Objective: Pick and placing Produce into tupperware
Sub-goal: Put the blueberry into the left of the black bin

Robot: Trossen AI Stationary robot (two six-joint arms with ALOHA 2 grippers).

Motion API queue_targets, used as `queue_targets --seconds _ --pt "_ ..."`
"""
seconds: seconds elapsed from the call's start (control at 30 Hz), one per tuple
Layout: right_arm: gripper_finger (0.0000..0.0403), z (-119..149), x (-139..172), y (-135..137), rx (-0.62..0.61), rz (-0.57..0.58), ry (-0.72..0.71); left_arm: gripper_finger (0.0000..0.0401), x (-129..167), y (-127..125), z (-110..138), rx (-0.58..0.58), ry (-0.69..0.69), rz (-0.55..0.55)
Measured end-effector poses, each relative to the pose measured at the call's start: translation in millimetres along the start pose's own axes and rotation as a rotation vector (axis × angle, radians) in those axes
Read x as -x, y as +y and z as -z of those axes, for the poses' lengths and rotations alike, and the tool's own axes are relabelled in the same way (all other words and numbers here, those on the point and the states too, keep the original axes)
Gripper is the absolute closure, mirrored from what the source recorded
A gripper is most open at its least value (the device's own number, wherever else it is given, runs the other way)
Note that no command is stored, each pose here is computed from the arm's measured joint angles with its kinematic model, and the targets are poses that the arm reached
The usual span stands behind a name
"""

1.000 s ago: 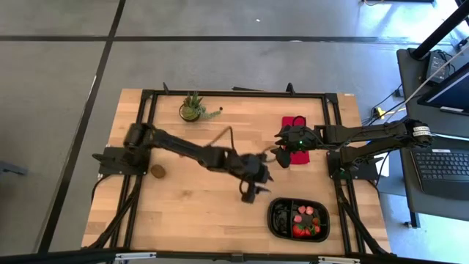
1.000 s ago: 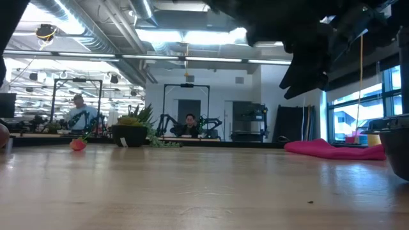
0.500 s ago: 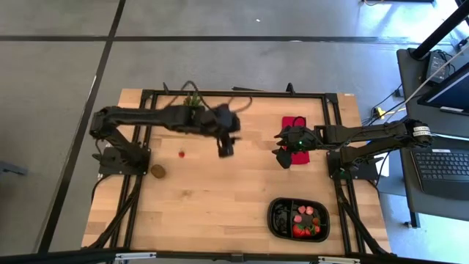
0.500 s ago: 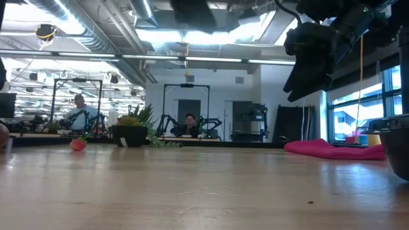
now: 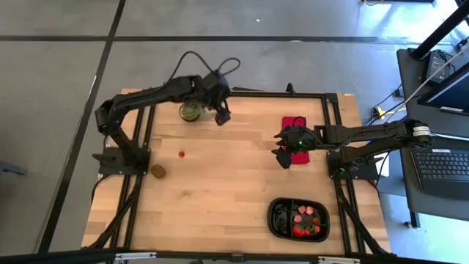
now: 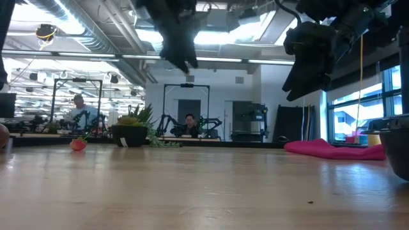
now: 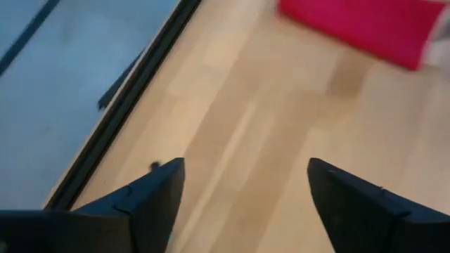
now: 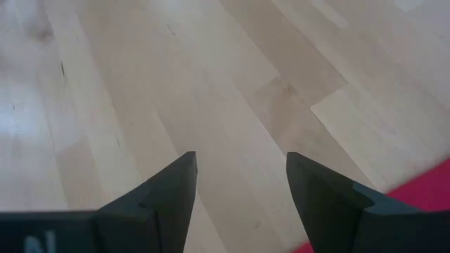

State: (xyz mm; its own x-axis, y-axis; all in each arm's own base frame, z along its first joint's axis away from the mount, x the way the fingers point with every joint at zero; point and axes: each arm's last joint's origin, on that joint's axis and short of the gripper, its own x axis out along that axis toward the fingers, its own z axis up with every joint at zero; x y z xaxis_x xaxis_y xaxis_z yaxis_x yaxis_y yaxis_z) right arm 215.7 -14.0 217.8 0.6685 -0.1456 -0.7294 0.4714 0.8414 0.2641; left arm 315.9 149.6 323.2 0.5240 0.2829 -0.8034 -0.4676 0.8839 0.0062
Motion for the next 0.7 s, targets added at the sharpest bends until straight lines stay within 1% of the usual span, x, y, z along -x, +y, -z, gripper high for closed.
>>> queue_targets --seconds 0.13,0.2,0.27,0.43,0.57,0.7 --pt "0.0181 0 0 0 0.001 -0.001 -0.001 0.0082 -17 26 2 0.082 0.05 -0.044" --pt "0.0181 0 0 0 0.001 -0.001 -0.001 0.0074 -20 35 4 0.121 0.072 -0.063" --pt "0.0181 0 0 0 0.002 -0.001 -0.001 0.007 -21 39 5 0.131 0.078 -0.069" --pt "0.0181 0 0 0 0.016 0.0 -0.005 0.0071 -21 42 4 0.106 0.07 -0.071" --pt "0.0181 -3 0 1 0.055 -0.012 -0.028 0.0078 -24 47 4 0.151 0.073 -0.078" --pt "0.0181 -6 0 4 0.074 -0.032 -0.068 0.0079 -30 62 5 0.21 0.08 -0.097"
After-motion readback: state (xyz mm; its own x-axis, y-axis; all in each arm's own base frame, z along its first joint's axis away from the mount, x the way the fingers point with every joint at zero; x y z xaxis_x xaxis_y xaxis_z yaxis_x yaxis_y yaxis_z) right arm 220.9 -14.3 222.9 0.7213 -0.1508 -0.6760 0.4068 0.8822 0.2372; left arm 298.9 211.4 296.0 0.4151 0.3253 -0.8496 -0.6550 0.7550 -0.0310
